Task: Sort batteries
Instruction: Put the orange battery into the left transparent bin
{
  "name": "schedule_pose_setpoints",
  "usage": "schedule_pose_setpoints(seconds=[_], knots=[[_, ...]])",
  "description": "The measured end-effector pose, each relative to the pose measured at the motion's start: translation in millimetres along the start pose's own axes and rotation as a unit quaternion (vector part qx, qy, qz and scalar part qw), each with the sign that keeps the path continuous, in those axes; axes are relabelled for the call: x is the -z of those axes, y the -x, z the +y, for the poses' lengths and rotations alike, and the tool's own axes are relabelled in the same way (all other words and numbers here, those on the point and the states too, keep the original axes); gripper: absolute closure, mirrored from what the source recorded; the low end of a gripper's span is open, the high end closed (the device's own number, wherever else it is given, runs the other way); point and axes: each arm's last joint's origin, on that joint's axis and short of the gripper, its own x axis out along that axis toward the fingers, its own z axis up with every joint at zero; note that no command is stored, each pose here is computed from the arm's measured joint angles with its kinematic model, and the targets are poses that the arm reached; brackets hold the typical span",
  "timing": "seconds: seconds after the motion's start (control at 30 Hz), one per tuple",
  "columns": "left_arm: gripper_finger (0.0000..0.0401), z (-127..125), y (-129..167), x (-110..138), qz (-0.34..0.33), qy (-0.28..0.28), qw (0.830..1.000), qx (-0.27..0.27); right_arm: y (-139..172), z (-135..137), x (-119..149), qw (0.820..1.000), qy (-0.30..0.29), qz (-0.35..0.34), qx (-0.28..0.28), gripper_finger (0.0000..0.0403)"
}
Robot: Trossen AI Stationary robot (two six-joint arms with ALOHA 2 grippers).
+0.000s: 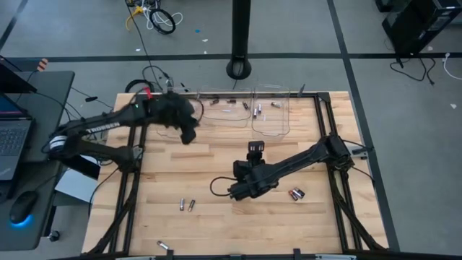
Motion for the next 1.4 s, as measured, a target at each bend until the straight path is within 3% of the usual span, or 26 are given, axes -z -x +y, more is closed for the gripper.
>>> schedule_pose_setpoints(seconds=[0.17, 0.3, 0.57, 0.87, 1.4], knots=[[0.0344, 44.3, 2.6, 1.9, 0.075, 0.052, 0.993, -0.074, -15.8, 18.8, 8.2, 0.999, 0.004, 0.022, -0.032, 0.0395], [0.0344, 79.1, -12.0, 6.5, 0.132, 0.085, 0.982, -0.109, -22.7, 26.7, 12.3, 0.998, 0.005, 0.031, -0.045, 0.0392], [0.0344, 129.2, -59.3, 20.7, 0.223, 0.117, 0.961, -0.114, -14.8, 35.3, 16.1, 0.998, -0.002, 0.028, -0.056, 0.0397], [0.0344, 144.9, -101.8, 40.0, 0.29, 0.12, 0.945, -0.096, -0.5, 46.0, 20.6, 0.998, -0.006, 0.012, -0.059, 0.0397], [0.0343, 151.6, -121.5, 50.6, 0.321, 0.117, 0.933, -0.114, 2.8, 48.2, 22.3, 0.998, -0.005, 0.01, -0.059, 0.0396]])
